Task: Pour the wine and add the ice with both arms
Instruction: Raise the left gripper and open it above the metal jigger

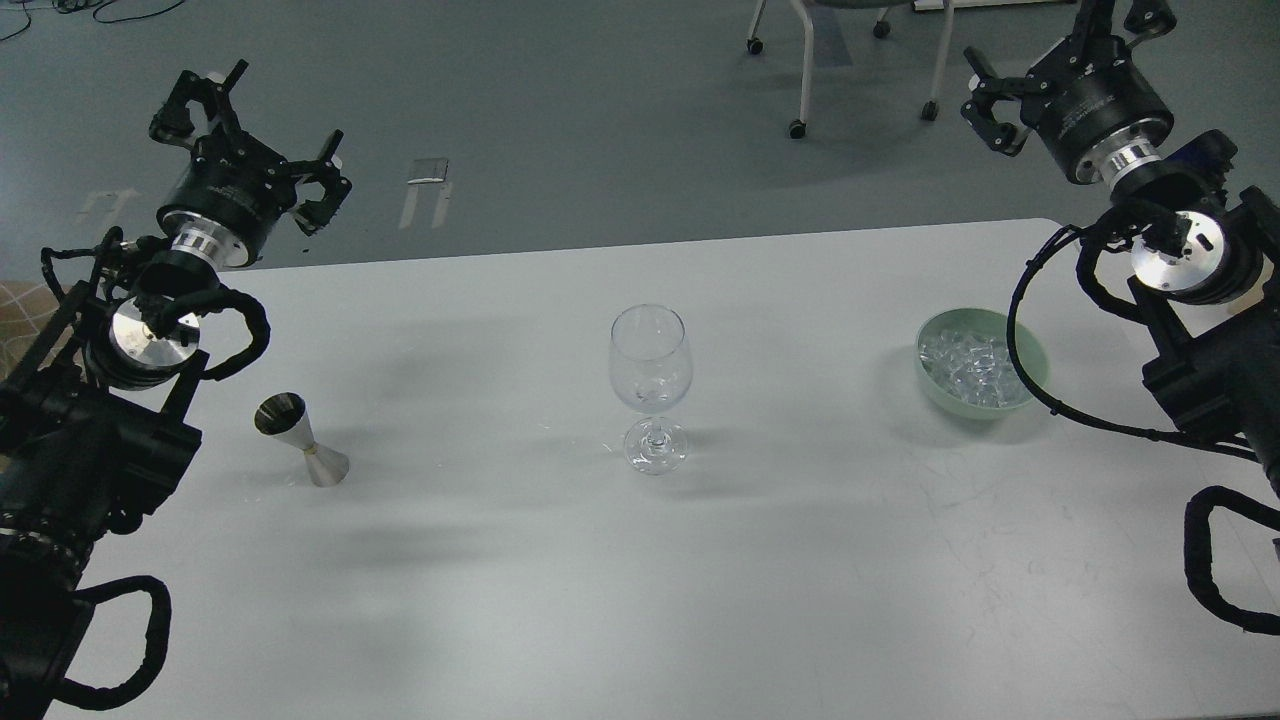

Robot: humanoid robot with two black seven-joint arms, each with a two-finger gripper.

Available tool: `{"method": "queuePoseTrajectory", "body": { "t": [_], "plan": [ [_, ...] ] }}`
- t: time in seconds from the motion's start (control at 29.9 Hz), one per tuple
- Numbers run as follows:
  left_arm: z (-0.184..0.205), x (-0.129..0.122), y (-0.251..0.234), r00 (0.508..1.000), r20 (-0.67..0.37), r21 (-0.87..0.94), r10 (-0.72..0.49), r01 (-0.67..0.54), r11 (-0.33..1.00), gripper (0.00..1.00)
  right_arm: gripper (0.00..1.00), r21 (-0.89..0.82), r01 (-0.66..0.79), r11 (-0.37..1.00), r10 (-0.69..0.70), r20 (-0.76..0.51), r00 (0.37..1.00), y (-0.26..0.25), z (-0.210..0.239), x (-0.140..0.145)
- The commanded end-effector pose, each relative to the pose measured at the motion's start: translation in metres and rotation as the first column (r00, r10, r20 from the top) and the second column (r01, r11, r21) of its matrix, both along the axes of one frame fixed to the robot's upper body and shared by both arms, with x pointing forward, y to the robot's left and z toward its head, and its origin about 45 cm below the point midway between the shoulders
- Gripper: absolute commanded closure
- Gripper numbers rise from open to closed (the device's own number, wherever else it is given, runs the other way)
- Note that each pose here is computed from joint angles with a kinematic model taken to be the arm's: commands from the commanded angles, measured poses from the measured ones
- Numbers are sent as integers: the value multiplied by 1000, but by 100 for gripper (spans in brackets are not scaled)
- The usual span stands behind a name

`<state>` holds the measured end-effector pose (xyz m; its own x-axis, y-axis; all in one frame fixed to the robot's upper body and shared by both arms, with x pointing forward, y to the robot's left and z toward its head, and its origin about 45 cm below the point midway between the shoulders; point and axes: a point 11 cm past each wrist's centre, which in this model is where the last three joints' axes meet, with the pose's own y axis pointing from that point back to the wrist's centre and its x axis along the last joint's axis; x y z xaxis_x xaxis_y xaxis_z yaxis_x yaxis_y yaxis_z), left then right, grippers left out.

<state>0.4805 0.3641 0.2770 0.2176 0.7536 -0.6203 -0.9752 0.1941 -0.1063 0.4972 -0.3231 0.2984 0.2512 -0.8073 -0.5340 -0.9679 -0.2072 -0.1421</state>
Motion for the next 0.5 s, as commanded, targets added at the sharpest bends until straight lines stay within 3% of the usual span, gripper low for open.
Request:
{"method": "queuePoseTrajectory", "body": {
  "t": [0.0,0.47],
  "plan": [
    [4,0,-3,999,25,-5,-25,25,1000,3,0,0,-1,1000,1,-1,1000,0,0,0],
    [5,-1,-7,998,41,-32,-50,52,998,2,0,-5,12,1000,-12,-1,1000,-4,1,0]
  ]
}}
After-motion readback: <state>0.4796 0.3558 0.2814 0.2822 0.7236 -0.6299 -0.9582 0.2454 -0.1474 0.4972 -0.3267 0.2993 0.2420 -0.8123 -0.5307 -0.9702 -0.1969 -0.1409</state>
